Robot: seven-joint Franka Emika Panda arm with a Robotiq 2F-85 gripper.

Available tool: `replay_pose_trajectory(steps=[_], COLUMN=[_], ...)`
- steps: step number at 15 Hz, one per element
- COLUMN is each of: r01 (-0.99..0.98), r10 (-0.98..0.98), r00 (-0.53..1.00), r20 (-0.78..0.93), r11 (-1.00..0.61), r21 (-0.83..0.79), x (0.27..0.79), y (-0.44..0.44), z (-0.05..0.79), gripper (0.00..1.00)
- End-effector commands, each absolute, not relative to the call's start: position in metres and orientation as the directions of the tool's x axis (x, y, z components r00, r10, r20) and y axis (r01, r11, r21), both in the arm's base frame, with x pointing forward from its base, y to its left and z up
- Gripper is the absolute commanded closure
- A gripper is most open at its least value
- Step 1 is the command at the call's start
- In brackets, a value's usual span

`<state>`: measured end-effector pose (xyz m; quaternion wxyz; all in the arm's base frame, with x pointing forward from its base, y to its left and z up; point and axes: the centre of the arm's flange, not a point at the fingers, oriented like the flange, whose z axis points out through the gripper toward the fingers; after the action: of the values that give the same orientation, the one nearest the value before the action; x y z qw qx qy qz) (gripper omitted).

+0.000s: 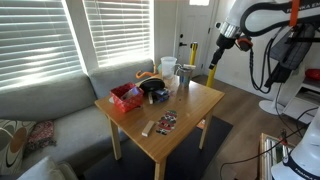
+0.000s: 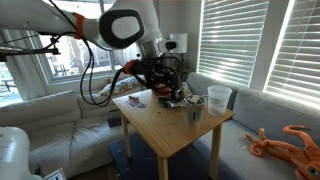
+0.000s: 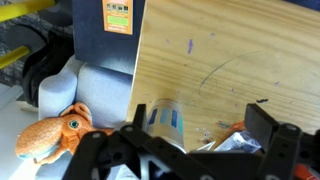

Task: Put the wooden chip on the silver cup inside the silver cup

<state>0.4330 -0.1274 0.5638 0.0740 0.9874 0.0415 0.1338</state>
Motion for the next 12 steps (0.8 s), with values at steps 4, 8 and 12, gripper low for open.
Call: replay_pose_trajectory(steps=[4, 8, 12], r01=[0.244, 0.337, 0.328], r10=[0.263, 0.339, 0.332], r00=[0.952, 0.937, 0.939], r20=[0.157, 0.084, 0.092], r11=[-0.961, -0.941, -0.943], r21=[0.128, 0.031, 0.057], x=[0.540, 0.584, 0.559], y=[-0.161, -0.169, -0.156], z=[0.617, 0.618, 0.589], gripper=[0.00, 0.00, 0.00])
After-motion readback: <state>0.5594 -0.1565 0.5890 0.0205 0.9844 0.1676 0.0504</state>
